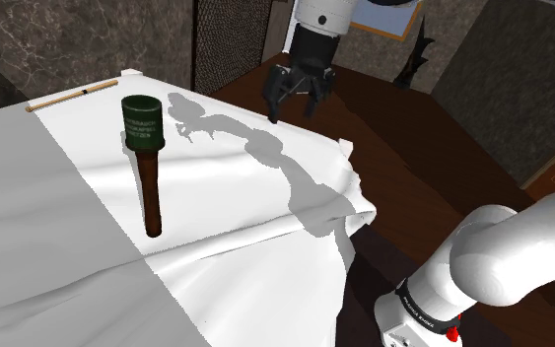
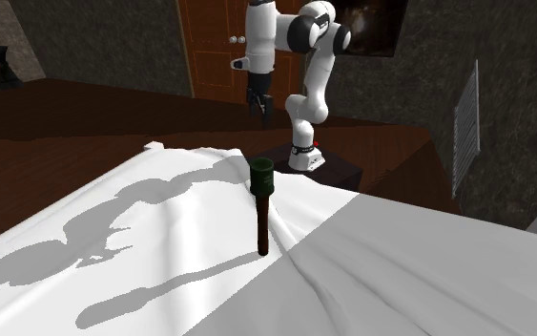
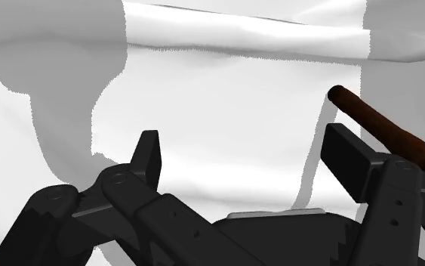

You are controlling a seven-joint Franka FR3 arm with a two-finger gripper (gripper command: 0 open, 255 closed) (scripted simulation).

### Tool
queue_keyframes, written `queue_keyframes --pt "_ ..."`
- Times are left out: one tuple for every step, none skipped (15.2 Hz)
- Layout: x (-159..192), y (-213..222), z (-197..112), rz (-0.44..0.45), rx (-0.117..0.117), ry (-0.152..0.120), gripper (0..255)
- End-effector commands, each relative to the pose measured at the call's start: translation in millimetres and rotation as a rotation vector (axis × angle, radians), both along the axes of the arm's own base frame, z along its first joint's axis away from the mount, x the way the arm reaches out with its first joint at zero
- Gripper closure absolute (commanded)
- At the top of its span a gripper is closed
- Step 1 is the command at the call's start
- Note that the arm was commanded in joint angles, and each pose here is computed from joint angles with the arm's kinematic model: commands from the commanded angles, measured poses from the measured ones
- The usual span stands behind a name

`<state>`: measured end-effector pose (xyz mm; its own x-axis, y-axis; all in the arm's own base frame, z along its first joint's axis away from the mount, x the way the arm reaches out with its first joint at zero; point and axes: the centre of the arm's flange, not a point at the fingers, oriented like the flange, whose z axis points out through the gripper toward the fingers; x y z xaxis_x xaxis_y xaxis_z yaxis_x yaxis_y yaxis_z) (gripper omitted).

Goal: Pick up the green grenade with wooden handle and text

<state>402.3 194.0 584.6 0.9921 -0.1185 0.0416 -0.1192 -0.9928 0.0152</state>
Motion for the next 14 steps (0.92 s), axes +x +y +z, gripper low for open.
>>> queue_keyframes --pt "11.9 23.5 -1.1 -0.011 0.009 -0.003 0" --pt "17.7 34.6 -1.1 -0.016 0.012 -0.005 0" --pt "23.7 45.8 -1.0 -0.021 0.016 -0.007 0" --pt "29.6 56.9 -0.8 -0.026 0.019 -0.008 0" --pt "35.7 68.0 -0.6 -0.031 0.023 -0.010 0" --pt "41.8 79.0 -0.3 -0.035 0.026 -0.012 0" --pt "47.9 90.0 0.0 -0.040 0.030 -0.014 0" --pt "54.1 101.0 0.3 -0.045 0.034 -0.015 0" --pt "60.4 112.0 0.7 -0.050 0.037 -0.017 0" --pt "66.7 122.9 1.2 -0.055 0.041 -0.019 0" --pt "73.0 133.8 1.7 -0.060 0.044 -0.020 0" --pt "79.4 144.7 2.2 -0.064 0.048 -0.022 0" --pt "85.9 155.5 2.8 -0.069 0.051 -0.024 0" --pt "92.4 166.3 3.5 -0.074 0.055 -0.025 0"
